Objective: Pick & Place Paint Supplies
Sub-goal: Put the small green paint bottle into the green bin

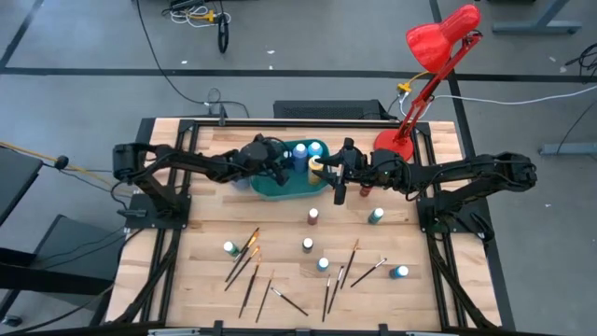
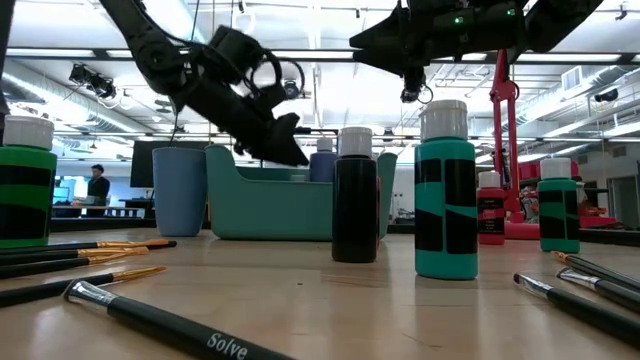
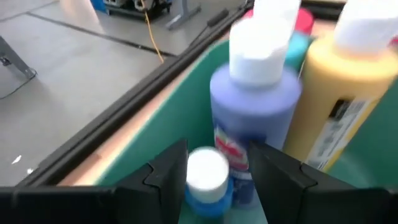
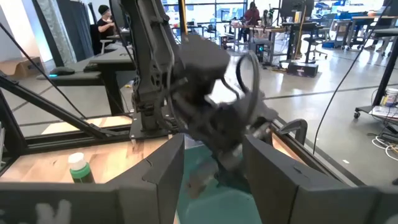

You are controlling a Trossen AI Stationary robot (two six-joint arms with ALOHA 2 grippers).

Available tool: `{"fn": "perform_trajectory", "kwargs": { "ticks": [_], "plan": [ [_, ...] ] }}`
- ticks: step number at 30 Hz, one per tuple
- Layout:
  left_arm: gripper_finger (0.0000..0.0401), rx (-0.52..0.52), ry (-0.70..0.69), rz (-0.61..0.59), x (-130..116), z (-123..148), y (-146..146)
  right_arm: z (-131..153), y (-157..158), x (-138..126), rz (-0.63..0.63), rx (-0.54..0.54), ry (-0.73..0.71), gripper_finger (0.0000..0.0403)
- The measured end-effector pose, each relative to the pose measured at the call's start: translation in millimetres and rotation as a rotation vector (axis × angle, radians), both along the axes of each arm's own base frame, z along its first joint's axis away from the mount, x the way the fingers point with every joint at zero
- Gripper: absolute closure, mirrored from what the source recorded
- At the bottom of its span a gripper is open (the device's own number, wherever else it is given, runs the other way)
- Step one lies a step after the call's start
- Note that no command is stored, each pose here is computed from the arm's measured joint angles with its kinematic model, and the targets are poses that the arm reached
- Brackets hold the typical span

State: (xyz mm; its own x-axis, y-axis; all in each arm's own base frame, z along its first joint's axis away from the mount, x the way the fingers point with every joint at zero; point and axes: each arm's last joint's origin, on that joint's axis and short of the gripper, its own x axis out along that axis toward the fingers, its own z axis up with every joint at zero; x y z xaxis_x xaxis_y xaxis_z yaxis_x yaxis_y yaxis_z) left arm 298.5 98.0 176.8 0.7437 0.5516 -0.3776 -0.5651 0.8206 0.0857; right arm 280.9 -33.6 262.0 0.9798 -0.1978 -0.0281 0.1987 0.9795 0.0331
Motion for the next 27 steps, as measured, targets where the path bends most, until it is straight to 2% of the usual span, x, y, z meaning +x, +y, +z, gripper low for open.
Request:
{"fn": "perform_trajectory", "kwargs": {
  "ticks": [7, 12, 18, 22, 27],
  "plan": [
    [0.0223, 0.019, -0.062, -0.064, -19.9, 47.3, -24.1, -0.7, 0.0, 0.0, 0.000, 0.000, 0.006, 0.0238],
    [0.0223, -0.006, -0.057, -0.233, -44.8, 76.6, -54.8, -1.2, 0.0, 0.0, 0.000, 0.007, 0.011, 0.0238],
    [0.0223, -0.197, -0.056, -0.507, -69.4, 90.8, -95.1, -1.2, 0.0, 0.0, 0.000, 0.008, 0.011, 0.0238],
    [0.0223, -0.285, 0.049, -0.710, -81.2, 86.1, -119.4, -1.3, 0.0, -0.1, 0.000, 0.009, 0.012, 0.0238],
    [0.0223, -0.437, 0.191, -0.776, -91.8, 74.3, -143.5, -2.0, 0.0, -0.1, 0.000, 0.009, 0.019, 0.0238]
  ]
}}
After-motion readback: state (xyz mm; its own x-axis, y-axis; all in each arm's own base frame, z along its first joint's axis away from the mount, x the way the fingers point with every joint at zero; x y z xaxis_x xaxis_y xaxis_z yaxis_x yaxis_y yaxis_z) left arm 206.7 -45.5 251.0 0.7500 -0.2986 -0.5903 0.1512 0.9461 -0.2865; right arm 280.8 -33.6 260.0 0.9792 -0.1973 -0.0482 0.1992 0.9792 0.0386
